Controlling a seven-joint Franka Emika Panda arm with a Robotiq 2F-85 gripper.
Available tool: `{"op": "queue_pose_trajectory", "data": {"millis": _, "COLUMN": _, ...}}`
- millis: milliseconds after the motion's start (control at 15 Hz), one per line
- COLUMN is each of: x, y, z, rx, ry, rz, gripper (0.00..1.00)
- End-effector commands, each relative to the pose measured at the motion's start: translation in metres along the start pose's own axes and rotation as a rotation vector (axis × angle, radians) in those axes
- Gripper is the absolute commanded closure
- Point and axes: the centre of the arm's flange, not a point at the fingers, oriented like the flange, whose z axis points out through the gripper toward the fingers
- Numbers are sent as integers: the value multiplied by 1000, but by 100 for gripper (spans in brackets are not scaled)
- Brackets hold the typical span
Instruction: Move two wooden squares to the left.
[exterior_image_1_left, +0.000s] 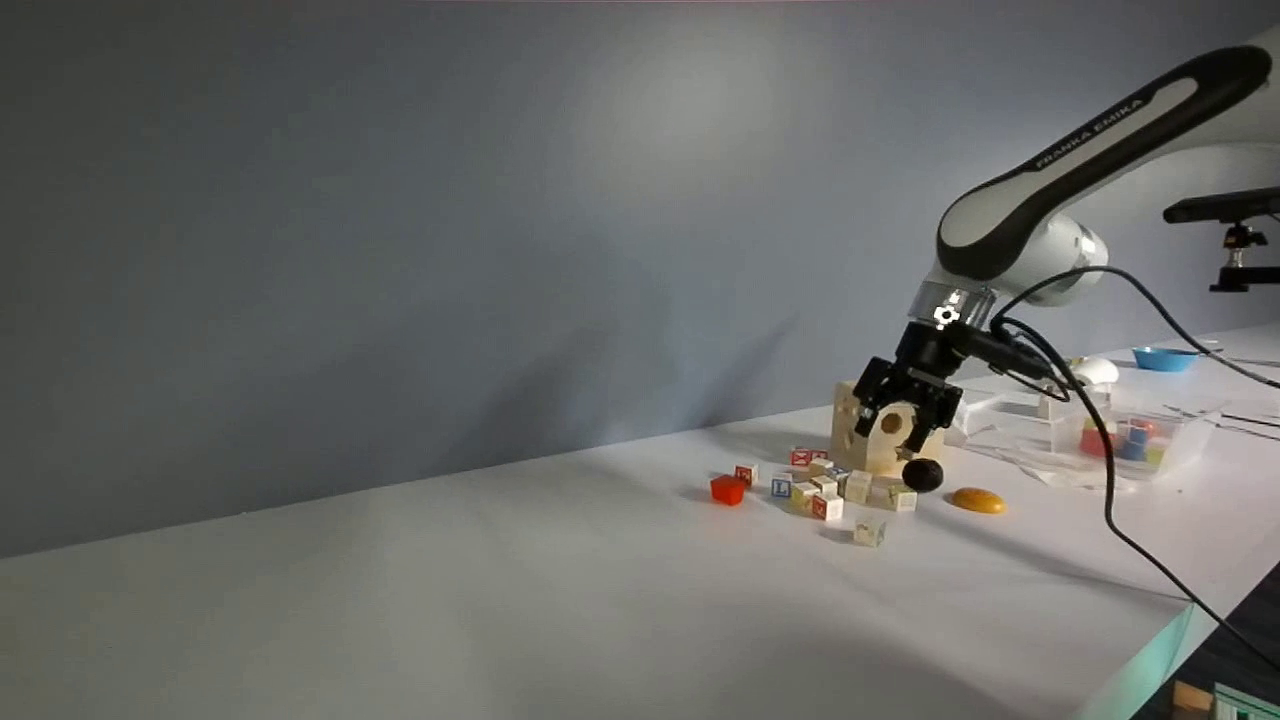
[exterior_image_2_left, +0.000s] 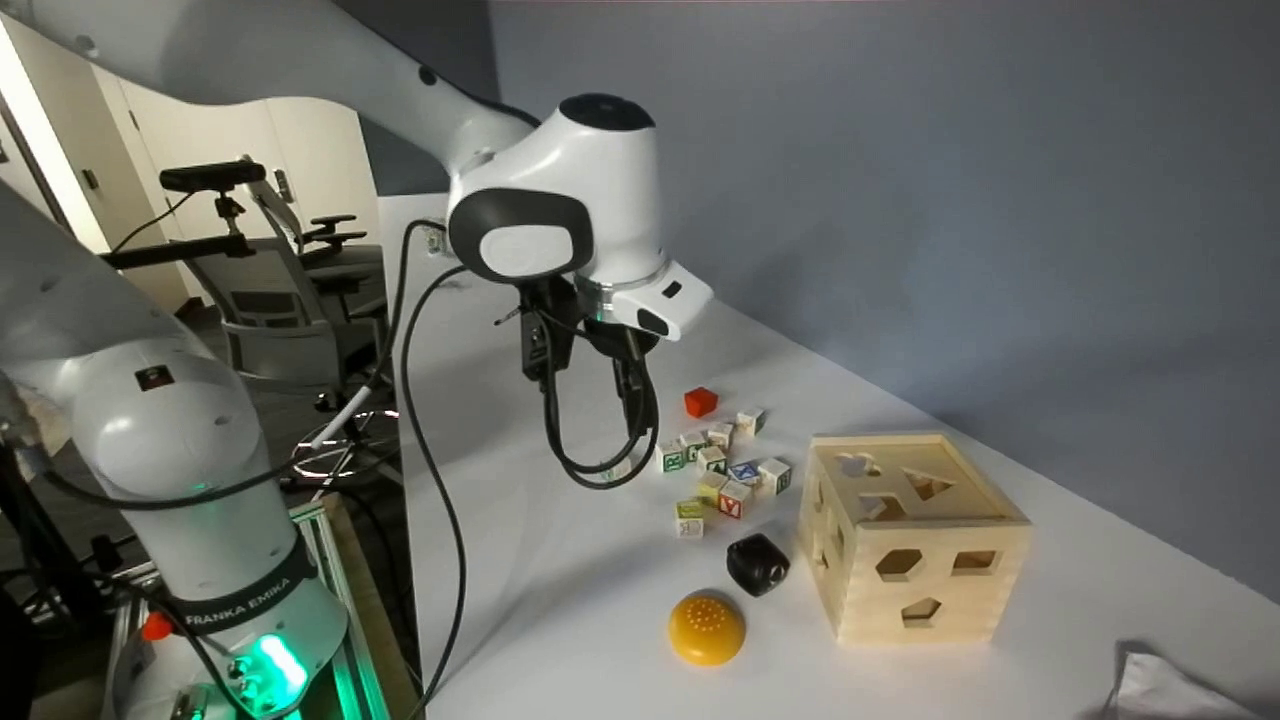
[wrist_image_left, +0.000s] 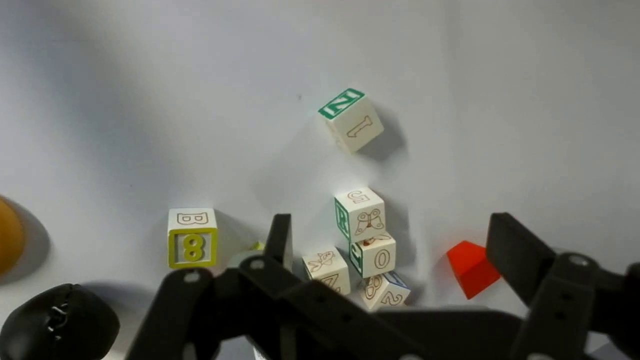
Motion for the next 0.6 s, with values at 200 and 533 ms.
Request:
{"op": "queue_pose_trajectory", "data": {"millis": 200, "x": 44, "y": 2, "z": 10, "rx": -22, "ry": -92, "rz": 11, "gripper": 0}}
{"op": "queue_pose_trajectory", "data": {"millis": 533, "x": 58, "y": 2, "z": 46, "rx": -64, "ry": -118, "rz": 7, "gripper": 0}}
